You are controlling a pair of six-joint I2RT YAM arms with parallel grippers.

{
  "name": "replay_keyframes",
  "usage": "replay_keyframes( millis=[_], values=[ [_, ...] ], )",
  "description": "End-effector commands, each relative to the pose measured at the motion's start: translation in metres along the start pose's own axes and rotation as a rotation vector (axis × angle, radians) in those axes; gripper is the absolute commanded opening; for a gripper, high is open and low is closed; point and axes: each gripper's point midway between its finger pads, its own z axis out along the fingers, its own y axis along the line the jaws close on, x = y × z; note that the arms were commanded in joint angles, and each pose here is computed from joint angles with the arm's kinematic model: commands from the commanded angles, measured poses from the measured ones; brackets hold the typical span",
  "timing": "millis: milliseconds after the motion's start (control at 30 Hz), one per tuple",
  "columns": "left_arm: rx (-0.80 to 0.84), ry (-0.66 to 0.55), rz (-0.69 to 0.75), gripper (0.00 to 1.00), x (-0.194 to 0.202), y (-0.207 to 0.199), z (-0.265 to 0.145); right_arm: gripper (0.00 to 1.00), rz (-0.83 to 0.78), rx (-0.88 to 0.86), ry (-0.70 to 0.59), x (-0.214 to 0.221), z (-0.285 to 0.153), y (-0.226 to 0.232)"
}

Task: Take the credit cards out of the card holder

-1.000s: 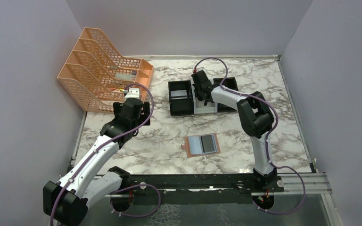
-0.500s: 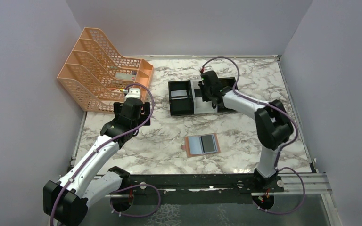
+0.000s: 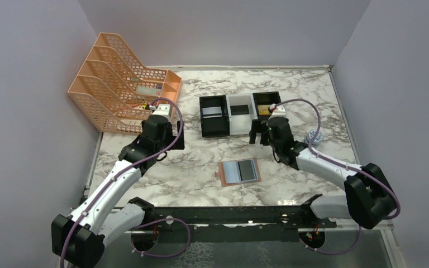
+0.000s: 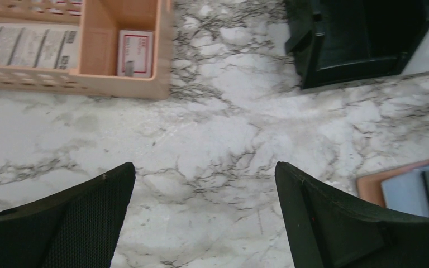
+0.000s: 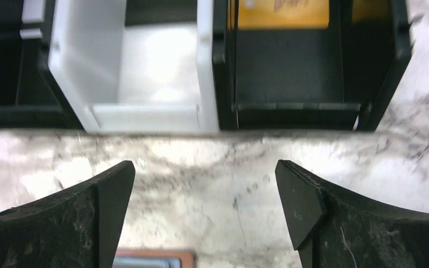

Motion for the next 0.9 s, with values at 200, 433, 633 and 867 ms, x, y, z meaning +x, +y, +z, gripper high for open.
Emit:
replay_keyframes(
  millis=[200, 433, 633, 867],
  values=[
    [0.631, 0.066, -0.287, 0.99, -0.002, -0.122, -0.011, 0.99, 0.189, -0.459, 0.014, 0.047, -0.074, 0.048],
    [0.731, 0.187, -0.239, 0.98, 0.029, -0.159, -0.004, 0.93, 0.259, -0.579, 0.051, 0.066, -0.102, 0.057],
    [0.748, 0.218, -0.127, 0.98, 0.041, -0.208, -0.008, 0.89, 0.222, -0.469, 0.173, 0.084, -0.098, 0.043],
    [0.725, 0.266, -0.138, 0.90, 0.066, -0.239, -0.001, 0.73, 0.275, -0.445, 0.352, 0.111, -0.095, 0.047]
  ],
)
